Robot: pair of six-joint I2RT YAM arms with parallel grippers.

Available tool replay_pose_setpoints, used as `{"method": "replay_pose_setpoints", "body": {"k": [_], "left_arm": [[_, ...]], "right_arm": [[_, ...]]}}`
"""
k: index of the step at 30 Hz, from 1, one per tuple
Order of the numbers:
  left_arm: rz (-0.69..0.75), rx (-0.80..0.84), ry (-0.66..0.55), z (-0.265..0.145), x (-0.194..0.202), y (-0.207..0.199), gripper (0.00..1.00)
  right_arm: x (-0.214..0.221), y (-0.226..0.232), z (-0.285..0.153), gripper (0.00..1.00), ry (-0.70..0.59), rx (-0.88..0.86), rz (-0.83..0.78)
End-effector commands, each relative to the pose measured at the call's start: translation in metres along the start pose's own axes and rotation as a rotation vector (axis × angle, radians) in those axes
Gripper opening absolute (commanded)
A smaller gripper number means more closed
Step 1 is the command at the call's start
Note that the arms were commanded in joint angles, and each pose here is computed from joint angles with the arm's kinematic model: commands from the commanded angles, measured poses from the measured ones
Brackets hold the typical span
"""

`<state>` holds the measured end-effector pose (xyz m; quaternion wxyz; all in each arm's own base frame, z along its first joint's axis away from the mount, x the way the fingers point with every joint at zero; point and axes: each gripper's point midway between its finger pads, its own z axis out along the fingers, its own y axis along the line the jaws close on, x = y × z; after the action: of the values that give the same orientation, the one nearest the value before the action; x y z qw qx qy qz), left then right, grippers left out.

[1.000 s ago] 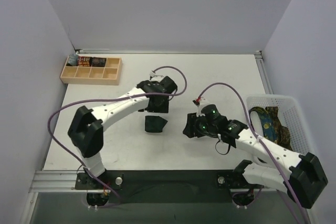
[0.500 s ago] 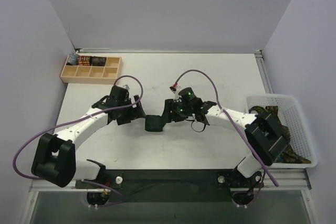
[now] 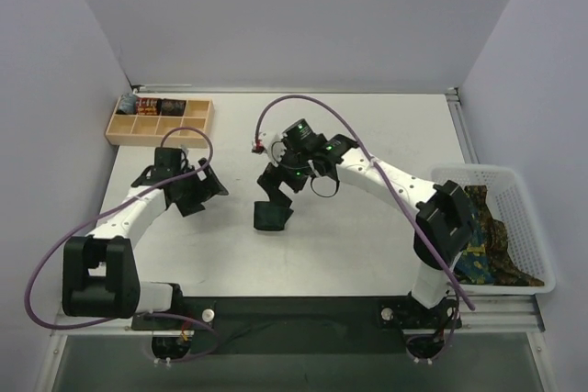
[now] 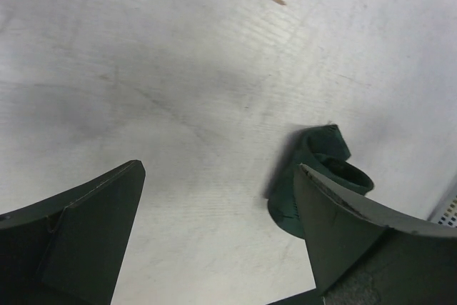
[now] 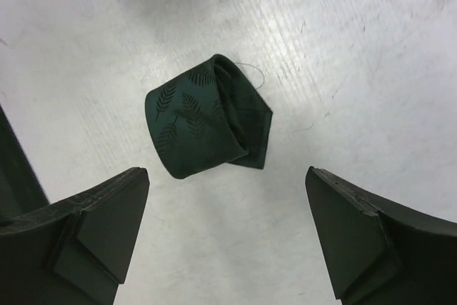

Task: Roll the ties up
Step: Roll the tie

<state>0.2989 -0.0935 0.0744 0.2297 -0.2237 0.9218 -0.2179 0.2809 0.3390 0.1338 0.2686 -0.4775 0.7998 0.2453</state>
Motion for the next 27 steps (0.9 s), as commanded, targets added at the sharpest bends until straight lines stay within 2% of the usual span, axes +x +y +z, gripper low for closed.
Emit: {"method": "replay_pose_setpoints", "body": {"k": [1, 5, 14, 20, 27], "left_arm": [[0.033, -0.081, 0.014, -0.007, 0.002, 0.021, 0.97], [0.053, -0.181, -0.034, -0.014, -0.001, 0.043, 0.97], [0.071, -0.247, -0.085, -0.024, -0.001, 0.059, 0.97], [0.077, -0.250, -0.086, -0.024, -0.001, 0.060, 0.97], [0.080, -0.240, -0.089, -0.023, -0.002, 0.058, 0.97]], "right_arm": [[0.024, 0.005, 0.001, 0.98, 0.209, -0.034, -0.342], [0.024, 0.004, 0.021, 1.00, 0.294, -0.034, -0.466], [0.035, 0.017, 0.062, 1.00, 0.421, -0.101, -0.616], [0.055, 0.022, 0.079, 1.00, 0.483, -0.147, -0.624], [0.061, 0.021, 0.087, 0.98, 0.497, -0.166, -0.616]]}}
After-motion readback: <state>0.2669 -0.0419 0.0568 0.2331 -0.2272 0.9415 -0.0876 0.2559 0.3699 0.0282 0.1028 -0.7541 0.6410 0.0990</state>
